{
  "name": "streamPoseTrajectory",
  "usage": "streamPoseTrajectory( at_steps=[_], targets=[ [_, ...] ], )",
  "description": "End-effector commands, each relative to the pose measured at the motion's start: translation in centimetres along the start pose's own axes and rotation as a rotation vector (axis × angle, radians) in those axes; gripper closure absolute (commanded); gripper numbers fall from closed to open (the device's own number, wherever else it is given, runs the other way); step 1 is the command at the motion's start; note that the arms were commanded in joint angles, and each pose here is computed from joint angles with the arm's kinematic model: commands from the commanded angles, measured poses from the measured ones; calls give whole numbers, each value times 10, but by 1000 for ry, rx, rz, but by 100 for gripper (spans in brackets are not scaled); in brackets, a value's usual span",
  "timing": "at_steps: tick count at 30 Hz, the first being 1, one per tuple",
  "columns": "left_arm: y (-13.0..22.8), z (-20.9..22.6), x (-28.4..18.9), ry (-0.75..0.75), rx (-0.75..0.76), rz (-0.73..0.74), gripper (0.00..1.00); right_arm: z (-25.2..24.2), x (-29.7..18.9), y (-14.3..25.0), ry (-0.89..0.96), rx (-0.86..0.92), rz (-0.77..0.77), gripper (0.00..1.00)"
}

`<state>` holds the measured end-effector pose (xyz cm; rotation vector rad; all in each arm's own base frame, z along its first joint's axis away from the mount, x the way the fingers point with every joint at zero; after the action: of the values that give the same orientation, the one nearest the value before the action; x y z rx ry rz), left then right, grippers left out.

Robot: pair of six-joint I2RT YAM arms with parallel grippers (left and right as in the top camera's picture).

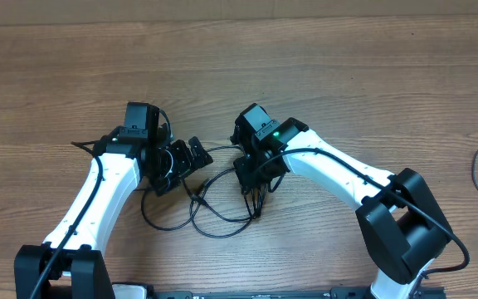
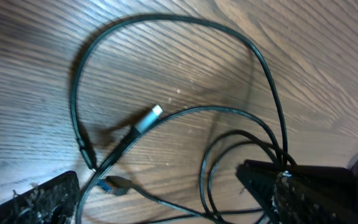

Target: Untangle cables

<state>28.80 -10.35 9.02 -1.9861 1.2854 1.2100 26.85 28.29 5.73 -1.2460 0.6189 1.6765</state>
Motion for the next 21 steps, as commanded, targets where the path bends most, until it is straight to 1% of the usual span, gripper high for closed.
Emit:
streamPoseTrajectory(
  at_steps=[1, 2, 3, 6, 10, 14, 16, 19, 20, 21],
  targets=[
    [13, -32, -4, 176, 201, 83, 1, 18, -18, -22, -112, 10, -50, 96],
    [29, -54, -11, 339, 388, 138, 0, 21, -34, -37, -162, 43, -86, 96],
    [36, -62, -16, 411, 459, 160, 1, 23, -42, -45, -187, 54, -104, 96],
    [49, -74, -26, 536, 567, 193, 0, 27, -77, -75, -296, 111, -185, 96],
    [57, -82, -33, 618, 630, 205, 0, 24, -109, -100, -385, 206, -254, 96],
    [55, -80, -31, 601, 630, 197, 0, 22, -123, -108, -437, 223, -280, 96],
    [49, -77, -27, 555, 590, 187, 0, 25, -125, -108, -456, 218, -280, 96],
    [33, -66, -17, 422, 441, 152, 0, 26, -125, -108, -459, 216, -278, 96],
    [26, -61, -13, 372, 369, 133, 0, 27, -125, -108, -459, 220, -277, 96],
    [22, -59, -12, 346, 322, 120, 1, 27, -125, -108, -461, 230, -275, 96]
  ],
)
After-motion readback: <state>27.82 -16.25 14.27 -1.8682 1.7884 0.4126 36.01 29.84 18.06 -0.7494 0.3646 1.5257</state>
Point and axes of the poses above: each gripper's point midway between its finger pads, its own x axis out along the fingers, its own z axis along the line the jaws close on, y = z × x, the point moved 1 cm from there along -x, back along the fingers, and after that the axes turned 3 degrees about -x, right-handed, at the moved point
